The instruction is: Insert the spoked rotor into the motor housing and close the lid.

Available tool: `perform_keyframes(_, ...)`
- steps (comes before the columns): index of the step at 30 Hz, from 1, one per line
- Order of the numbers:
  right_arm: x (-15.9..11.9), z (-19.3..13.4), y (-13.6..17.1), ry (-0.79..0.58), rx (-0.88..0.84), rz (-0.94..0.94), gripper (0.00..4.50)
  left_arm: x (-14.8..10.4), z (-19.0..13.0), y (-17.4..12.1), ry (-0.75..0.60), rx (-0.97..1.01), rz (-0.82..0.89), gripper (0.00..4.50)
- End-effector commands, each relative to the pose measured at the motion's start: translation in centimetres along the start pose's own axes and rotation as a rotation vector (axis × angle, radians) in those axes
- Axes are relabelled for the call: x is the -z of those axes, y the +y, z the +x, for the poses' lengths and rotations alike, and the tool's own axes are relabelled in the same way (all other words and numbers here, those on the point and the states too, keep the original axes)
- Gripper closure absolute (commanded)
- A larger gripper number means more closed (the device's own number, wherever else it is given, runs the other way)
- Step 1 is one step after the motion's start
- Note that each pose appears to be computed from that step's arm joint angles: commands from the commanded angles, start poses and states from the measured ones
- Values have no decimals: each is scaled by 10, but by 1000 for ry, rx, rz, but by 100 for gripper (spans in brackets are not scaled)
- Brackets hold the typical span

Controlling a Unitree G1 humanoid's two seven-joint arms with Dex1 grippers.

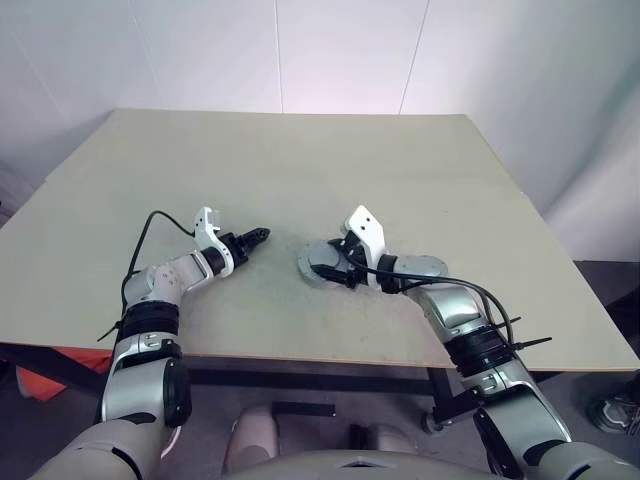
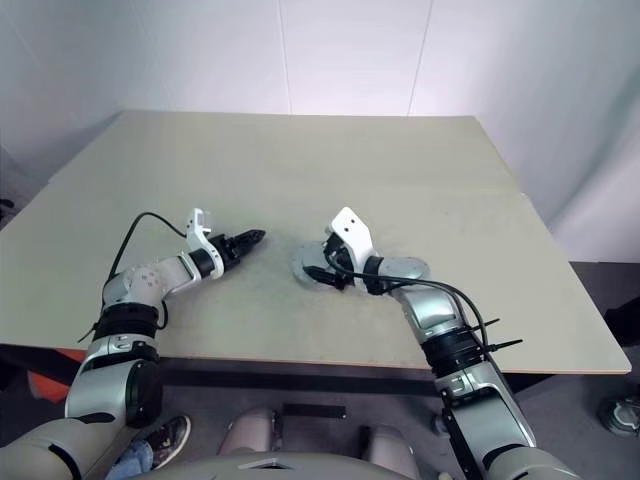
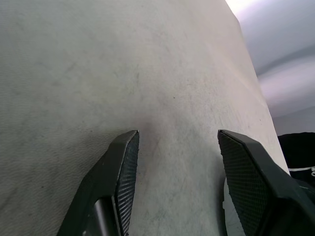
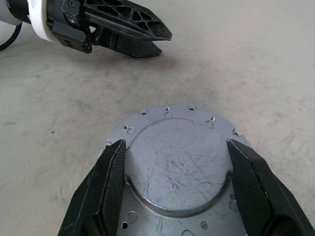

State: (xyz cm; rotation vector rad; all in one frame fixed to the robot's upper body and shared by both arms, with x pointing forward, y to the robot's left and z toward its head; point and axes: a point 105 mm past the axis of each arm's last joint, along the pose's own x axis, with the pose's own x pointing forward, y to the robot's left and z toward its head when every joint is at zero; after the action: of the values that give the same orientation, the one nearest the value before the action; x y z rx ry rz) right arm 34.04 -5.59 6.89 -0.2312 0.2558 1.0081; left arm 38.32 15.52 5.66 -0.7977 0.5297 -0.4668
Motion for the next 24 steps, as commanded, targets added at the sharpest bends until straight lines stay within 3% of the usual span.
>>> perform_keyframes(1,12,-3,-5,58,20,-9,140,-1,6,-32,2,130,-11,177)
perform_keyframes(2,12,-2,-4,59,20,-9,140,1,9,-43,9,175,-17,177)
perform_keyframes(5,12,-2,-4,61,21,-10,140,9,17,-63,27,248,-28,234)
perform_keyframes(11,12,-3,-6,60,35,-11,140,40,27,-69,135,258,-39,447)
perform_keyframes(19,13,-4,-6,61,45,-10,140,81,15,-57,319,226,-63,447)
perform_keyframes(24,8,-5,-12,47,73,6,140,94,13,-32,352,100,-54,447)
